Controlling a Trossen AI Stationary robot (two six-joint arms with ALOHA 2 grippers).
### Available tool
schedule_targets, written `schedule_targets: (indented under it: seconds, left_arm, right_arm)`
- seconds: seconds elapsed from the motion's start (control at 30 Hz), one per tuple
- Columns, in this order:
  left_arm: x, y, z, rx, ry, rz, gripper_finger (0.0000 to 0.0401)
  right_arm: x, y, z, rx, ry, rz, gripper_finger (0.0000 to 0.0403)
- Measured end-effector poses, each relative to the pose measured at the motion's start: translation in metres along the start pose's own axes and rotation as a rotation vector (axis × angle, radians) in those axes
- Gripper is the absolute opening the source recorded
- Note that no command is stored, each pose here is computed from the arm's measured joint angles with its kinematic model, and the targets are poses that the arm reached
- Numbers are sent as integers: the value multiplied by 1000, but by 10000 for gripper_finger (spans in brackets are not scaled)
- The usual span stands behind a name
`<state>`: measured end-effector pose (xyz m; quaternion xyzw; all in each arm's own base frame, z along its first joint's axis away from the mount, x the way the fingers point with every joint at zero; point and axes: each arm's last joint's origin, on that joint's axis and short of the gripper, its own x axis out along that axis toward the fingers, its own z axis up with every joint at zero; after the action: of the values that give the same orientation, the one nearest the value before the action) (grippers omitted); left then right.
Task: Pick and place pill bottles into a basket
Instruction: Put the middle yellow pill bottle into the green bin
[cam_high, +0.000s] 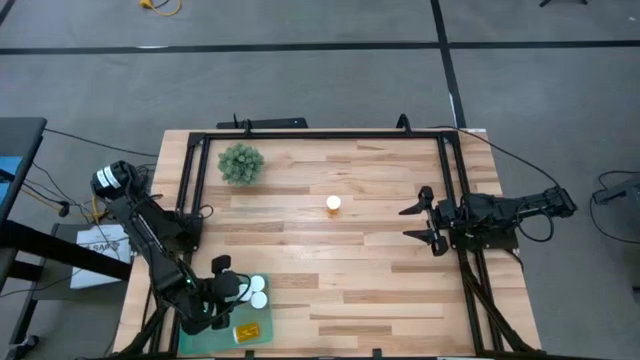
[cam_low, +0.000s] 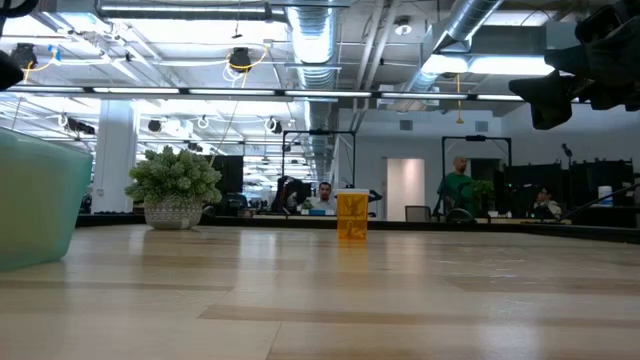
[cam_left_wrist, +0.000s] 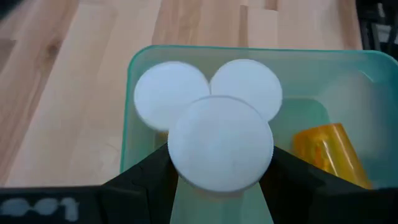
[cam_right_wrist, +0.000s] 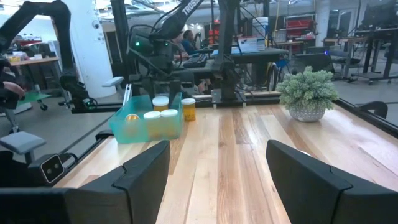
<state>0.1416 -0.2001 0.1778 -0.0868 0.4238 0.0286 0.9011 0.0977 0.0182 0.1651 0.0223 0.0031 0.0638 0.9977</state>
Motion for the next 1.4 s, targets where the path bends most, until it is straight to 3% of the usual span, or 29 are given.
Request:
schedule_targets:
  seconds: [0.4, 0.57, 0.9, 1.4]
  left_arm:
    - [-7, -10, -32, -102, -38, 32, 183]
    - [-13, -10, -39, -103, -107, 51, 183]
    - [-9, -2, -54, -117, -100, 83, 184]
    - [0, -5, -61, -112, -63, 104, 251]
  right_arm:
    - [0, 0, 0, 0, 0, 0, 260]
    - [0, 0, 0, 0, 0, 0, 260]
    - [0, 0, 0, 0, 0, 0, 260]
    - [0, 0, 0, 0, 0, 0, 260]
